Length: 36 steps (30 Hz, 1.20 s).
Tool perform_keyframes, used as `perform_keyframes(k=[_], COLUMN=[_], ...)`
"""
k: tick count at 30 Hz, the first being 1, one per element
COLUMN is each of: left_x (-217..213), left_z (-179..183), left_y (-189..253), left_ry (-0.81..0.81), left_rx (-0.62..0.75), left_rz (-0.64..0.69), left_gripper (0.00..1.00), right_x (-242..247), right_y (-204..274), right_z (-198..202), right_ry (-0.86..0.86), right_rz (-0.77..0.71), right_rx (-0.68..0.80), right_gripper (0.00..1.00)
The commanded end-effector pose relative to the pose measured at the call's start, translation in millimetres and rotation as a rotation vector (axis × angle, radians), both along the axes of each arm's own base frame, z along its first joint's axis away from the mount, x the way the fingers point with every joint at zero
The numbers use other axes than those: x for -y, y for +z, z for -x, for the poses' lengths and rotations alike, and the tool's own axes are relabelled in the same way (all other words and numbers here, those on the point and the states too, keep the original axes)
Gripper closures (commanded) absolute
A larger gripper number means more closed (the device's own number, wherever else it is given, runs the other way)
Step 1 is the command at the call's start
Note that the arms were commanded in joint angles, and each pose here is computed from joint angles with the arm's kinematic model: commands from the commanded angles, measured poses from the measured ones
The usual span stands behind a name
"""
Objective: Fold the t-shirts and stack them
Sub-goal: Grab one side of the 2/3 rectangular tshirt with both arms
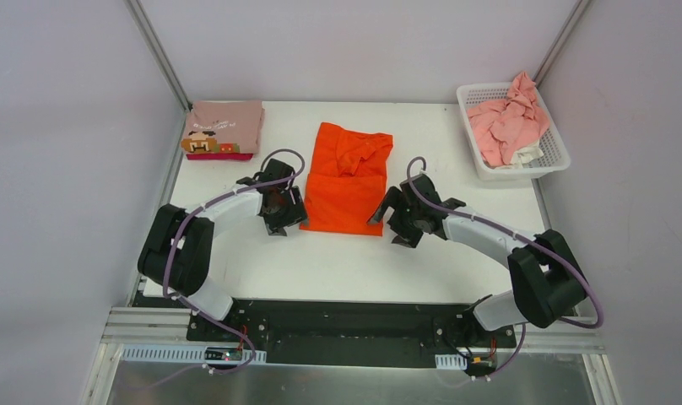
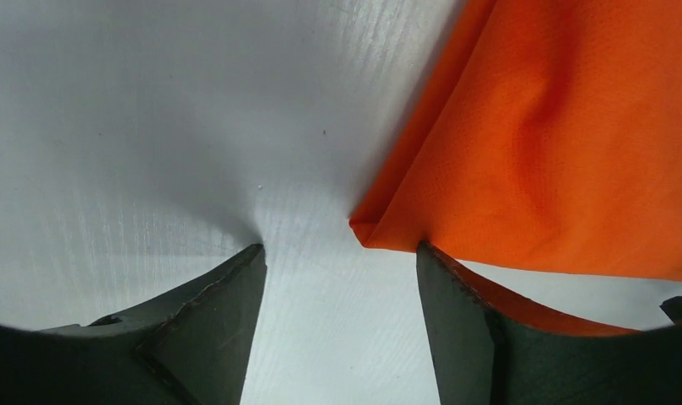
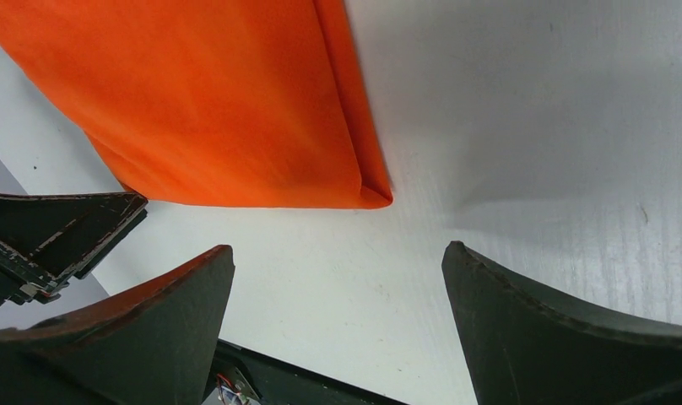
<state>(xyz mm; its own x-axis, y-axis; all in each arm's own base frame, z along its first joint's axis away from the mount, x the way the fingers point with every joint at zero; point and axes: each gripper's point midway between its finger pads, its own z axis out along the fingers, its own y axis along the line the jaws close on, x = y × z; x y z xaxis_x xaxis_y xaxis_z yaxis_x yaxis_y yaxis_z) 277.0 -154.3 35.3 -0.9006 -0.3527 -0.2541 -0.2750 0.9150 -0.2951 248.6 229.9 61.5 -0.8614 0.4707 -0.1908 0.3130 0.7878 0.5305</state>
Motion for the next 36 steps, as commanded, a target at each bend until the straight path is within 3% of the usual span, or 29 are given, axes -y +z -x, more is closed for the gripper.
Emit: perform_keyframes(k=[1,3,6,12,13,30,36], left_x=[5,6,12,15,15,9,10], left_z=[-4,-2,1,11,12,4,-6], left_y=[-7,-14,-22,-31,-32,-30,-15], left_ry=[0.003,0.000,-0.012,-0.007,-0.006,0.014,0.007], left_rx=[-0.016,-0.035,-0.065,-0.102,-0.101,-0.047,0.019], left_rz=[0.027,0.032,0.060,0.086,0.087,0.062,0.057], left_gripper=[0.36,0.39,0.51,0.97,1.00,1.00,1.00], right_x=[2,2,3,3,3,5,4], right_y=[-8,-11,-16,-17,-18,-42,-46], right_z=[-8,-9,-7,-6,-6,-12,-14], right_ry=[-0.047,-0.051,-0.059,-0.080,-0.080,-0.092,-0.080], right_rz=[0.013,0.014,0.018,0.000,-0.002,0.049,0.060], right_rx=[0.007,0.000,-0.014,-0.001,-0.005,-0.031,-0.027], right_gripper=[0.03,0.05,0.09,0.16,0.18,0.52,0.91])
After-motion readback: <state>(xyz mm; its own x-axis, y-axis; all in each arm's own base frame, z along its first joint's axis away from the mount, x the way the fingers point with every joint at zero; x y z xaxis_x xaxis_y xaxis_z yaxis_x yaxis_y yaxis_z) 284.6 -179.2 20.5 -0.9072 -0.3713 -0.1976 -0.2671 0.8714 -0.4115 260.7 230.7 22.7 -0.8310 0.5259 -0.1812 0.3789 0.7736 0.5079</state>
